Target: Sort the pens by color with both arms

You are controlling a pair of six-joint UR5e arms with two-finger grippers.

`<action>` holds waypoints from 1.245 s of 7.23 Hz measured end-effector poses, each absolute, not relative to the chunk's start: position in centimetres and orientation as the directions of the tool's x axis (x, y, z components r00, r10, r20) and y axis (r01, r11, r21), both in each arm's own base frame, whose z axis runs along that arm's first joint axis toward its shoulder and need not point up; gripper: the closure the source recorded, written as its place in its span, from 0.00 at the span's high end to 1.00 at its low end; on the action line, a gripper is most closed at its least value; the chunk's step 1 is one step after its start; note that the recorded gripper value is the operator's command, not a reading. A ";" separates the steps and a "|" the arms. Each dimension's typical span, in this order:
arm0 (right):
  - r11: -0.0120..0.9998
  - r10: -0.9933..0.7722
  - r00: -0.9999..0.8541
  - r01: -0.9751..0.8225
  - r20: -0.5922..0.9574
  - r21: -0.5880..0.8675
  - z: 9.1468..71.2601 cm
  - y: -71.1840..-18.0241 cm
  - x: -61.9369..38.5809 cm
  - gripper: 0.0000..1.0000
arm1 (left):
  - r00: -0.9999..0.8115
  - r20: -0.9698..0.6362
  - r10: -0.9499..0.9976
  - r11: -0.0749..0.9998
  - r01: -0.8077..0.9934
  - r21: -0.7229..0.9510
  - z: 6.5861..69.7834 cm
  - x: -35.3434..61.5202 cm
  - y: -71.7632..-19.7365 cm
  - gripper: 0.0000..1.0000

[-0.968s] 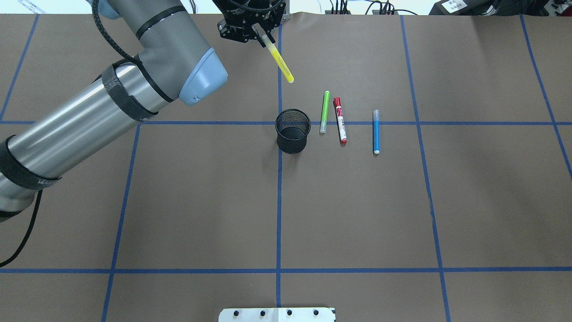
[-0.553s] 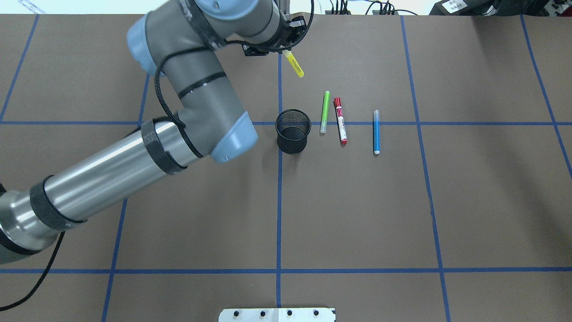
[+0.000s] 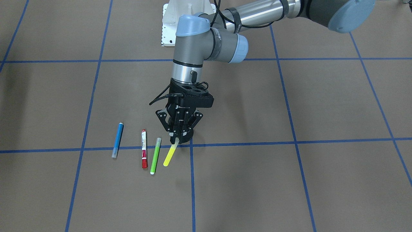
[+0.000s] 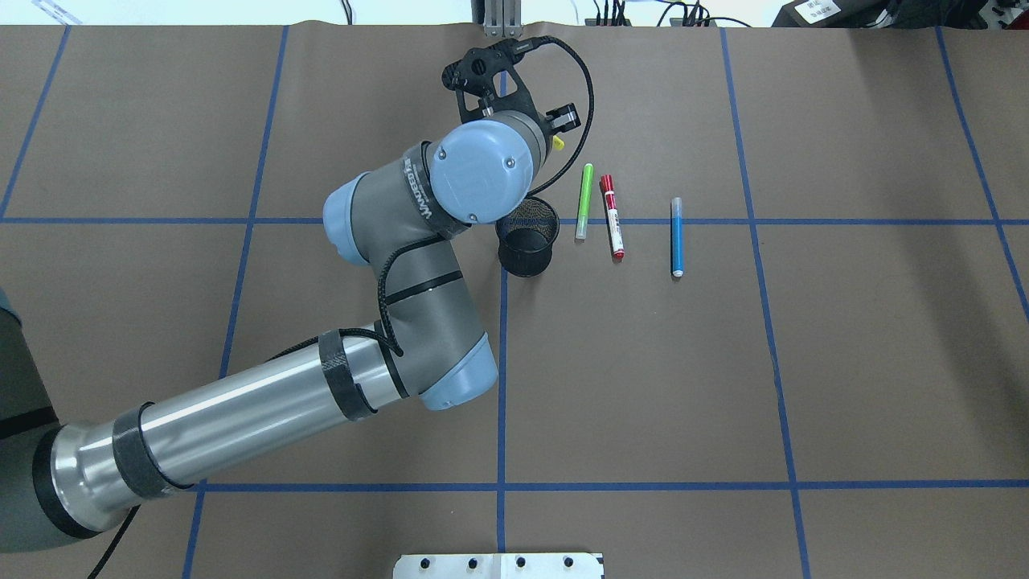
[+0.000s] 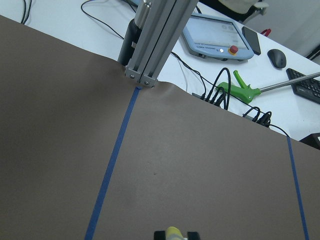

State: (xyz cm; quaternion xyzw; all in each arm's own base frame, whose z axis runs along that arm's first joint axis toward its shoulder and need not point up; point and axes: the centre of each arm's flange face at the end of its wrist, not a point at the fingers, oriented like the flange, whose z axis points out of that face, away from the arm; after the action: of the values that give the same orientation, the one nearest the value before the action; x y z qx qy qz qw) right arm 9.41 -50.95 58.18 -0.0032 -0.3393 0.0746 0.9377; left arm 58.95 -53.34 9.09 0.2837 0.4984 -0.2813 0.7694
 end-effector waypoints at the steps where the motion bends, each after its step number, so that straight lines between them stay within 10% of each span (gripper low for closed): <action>1: 0.984 0.177 0.750 -0.158 0.637 -0.088 59.4 -51.1 9.7 0.99 | 0.343 -0.928 -0.145 0.652 0.739 0.171 10.1 60.4 -53.0 0.52; 2: 0.984 0.174 0.748 -0.158 0.640 -0.083 59.8 -51.5 9.8 0.99 | 0.348 -0.927 -0.142 0.634 0.751 0.184 10.9 61.2 -52.9 1.00; 9: 0.987 0.141 0.745 -0.160 0.652 -0.031 58.2 -52.8 9.9 0.99 | 0.502 -0.865 -0.013 0.743 0.584 0.328 7.2 50.4 -58.9 1.00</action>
State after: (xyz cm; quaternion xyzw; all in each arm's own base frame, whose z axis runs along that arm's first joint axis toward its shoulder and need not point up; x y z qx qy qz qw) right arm 9.93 -52.84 58.16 0.0132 -0.3480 0.0805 0.9340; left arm 50.35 -58.91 7.21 0.3078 0.4637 -0.1841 0.8101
